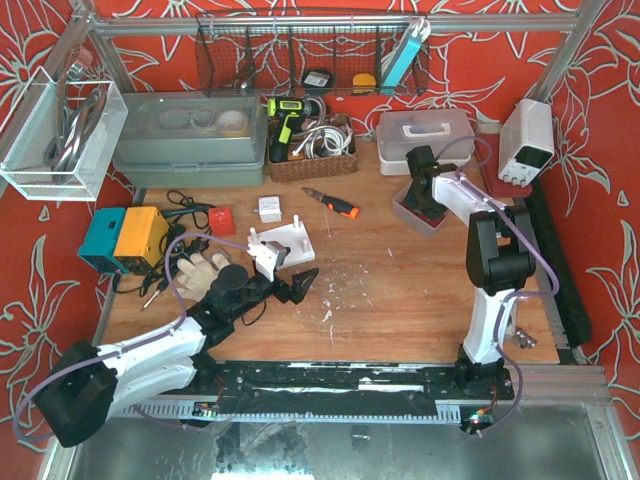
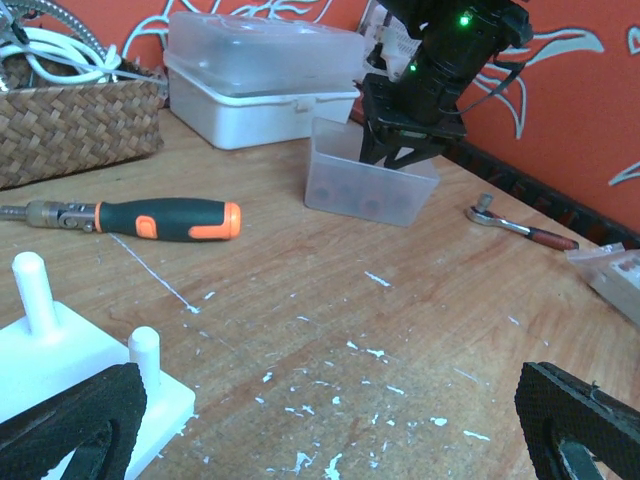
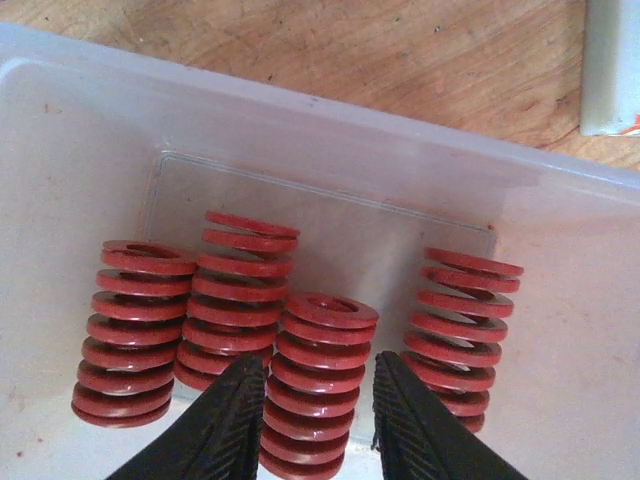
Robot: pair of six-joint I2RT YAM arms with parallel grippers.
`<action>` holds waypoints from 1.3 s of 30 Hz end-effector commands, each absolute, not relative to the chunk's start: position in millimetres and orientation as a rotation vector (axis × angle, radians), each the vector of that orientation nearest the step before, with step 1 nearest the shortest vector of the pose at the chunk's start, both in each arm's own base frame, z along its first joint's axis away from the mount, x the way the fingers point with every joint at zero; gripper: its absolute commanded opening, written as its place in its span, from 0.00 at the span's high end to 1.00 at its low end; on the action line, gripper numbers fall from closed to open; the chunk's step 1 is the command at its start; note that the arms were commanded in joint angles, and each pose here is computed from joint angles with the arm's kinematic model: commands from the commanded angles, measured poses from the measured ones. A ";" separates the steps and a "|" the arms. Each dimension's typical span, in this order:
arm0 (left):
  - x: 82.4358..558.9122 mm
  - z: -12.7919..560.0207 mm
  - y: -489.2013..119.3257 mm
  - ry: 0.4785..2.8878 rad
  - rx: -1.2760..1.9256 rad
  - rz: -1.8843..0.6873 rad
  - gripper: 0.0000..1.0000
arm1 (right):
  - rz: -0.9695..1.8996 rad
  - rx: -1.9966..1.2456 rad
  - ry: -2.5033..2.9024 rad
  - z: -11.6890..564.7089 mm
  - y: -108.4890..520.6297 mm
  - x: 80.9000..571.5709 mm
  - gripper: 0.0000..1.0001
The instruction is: Install the large spring
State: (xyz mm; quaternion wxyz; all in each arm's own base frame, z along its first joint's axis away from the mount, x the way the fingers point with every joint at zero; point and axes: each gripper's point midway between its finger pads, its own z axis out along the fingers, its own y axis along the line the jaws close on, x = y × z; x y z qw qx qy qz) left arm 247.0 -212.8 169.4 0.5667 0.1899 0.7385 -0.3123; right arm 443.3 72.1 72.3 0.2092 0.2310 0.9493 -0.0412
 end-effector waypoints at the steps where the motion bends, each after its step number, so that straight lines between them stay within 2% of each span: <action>1: 251.4 182.2 -215.9 1.705 0.449 -0.719 0.00 | -0.106 0.662 2.684 64.3 71.6 444.4 0.64; 13: 253.0 179.7 -215.8 1.716 0.448 -0.708 0.00 | -0.141 0.749 2.729 40.3 60.1 443.2 0.64; 18: 253.7 179.6 -216.0 1.719 0.447 -0.706 0.00 | -0.104 0.740 2.744 30.9 64.4 451.9 0.60; 24: 255.1 177.7 -215.0 1.726 0.444 -0.693 0.00 | -0.089 0.738 2.780 16.7 68.9 452.3 0.60; 32: 255.8 176.8 -214.2 1.729 0.441 -0.686 0.00 | -0.078 0.719 2.778 16.4 65.2 454.7 0.70; 36: 256.0 176.3 -214.4 1.730 0.442 -0.686 0.00 | -0.048 0.673 2.722 35.7 65.6 464.1 0.79; 39: 256.7 176.1 -214.6 1.732 0.441 -0.684 0.00 | -0.012 0.641 2.682 53.7 67.5 469.3 0.82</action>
